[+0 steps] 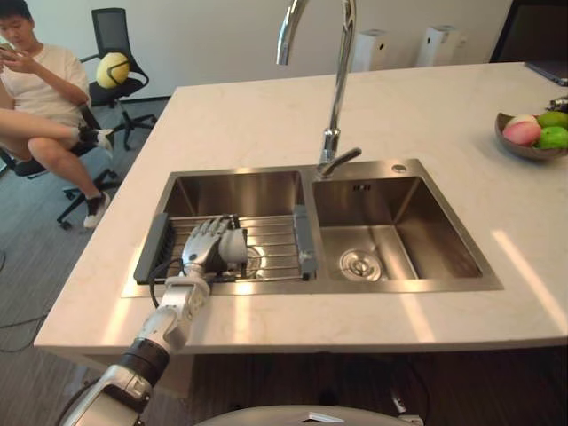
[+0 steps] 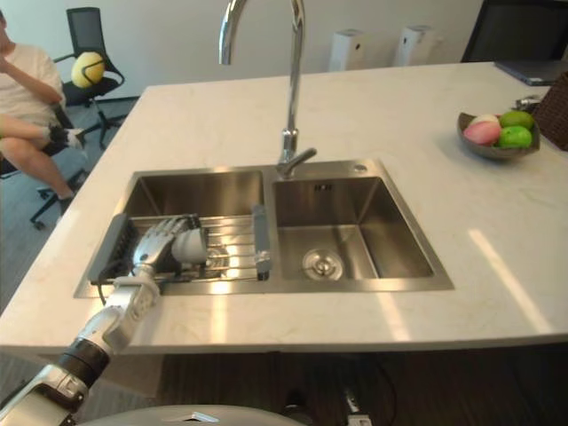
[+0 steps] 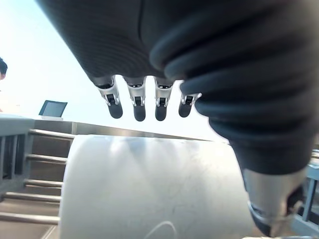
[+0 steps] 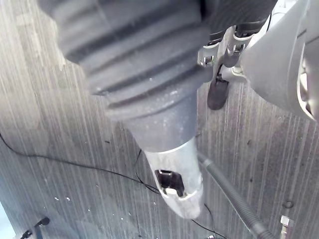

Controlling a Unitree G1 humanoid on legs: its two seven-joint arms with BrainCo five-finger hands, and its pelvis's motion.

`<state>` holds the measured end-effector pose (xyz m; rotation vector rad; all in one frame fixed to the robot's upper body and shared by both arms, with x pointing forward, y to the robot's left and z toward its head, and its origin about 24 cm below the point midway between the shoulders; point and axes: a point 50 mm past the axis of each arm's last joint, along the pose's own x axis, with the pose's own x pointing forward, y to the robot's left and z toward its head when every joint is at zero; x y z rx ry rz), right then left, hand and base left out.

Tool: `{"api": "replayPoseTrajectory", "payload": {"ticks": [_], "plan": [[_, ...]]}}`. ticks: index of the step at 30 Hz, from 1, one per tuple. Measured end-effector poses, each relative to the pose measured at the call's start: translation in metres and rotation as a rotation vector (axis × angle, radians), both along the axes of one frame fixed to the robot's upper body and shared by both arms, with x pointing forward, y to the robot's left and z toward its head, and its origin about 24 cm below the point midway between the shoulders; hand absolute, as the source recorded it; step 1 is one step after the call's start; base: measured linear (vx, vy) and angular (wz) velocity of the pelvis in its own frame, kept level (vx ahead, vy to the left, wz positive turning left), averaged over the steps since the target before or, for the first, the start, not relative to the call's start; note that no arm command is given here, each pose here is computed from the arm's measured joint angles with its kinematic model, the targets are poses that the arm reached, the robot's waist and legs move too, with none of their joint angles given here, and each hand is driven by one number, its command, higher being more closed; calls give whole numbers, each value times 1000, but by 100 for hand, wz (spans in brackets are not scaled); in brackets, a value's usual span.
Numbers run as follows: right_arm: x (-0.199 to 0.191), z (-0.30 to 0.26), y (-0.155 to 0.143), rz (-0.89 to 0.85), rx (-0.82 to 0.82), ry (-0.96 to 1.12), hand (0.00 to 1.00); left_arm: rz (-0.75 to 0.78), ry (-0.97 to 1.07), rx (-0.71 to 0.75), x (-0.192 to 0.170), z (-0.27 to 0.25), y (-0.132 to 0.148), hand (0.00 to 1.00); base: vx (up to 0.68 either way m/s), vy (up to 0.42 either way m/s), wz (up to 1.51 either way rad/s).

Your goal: Walk over to the sink, pick up the cup, carry it to the dishwasher, place the cup inside the dishwasher, then close the dishwasher door

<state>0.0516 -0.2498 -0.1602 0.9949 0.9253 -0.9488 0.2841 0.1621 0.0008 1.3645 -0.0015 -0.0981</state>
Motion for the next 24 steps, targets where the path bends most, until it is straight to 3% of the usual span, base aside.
{"api": "replayPoseTrajectory", "payload": {"ticks": [8,19,24], "plan": [[-4,0,-7,40,-18,33,0,126,21,108,9,-1,39,0,-19,-45,-9],[-24,-8,19,92,11,88,0,32,165,119,20,5,34,0,38,19,4],[-21,-7,15,96,-34,75,0,-25,189,66,19,6,33,0,64,-3,7]]}}
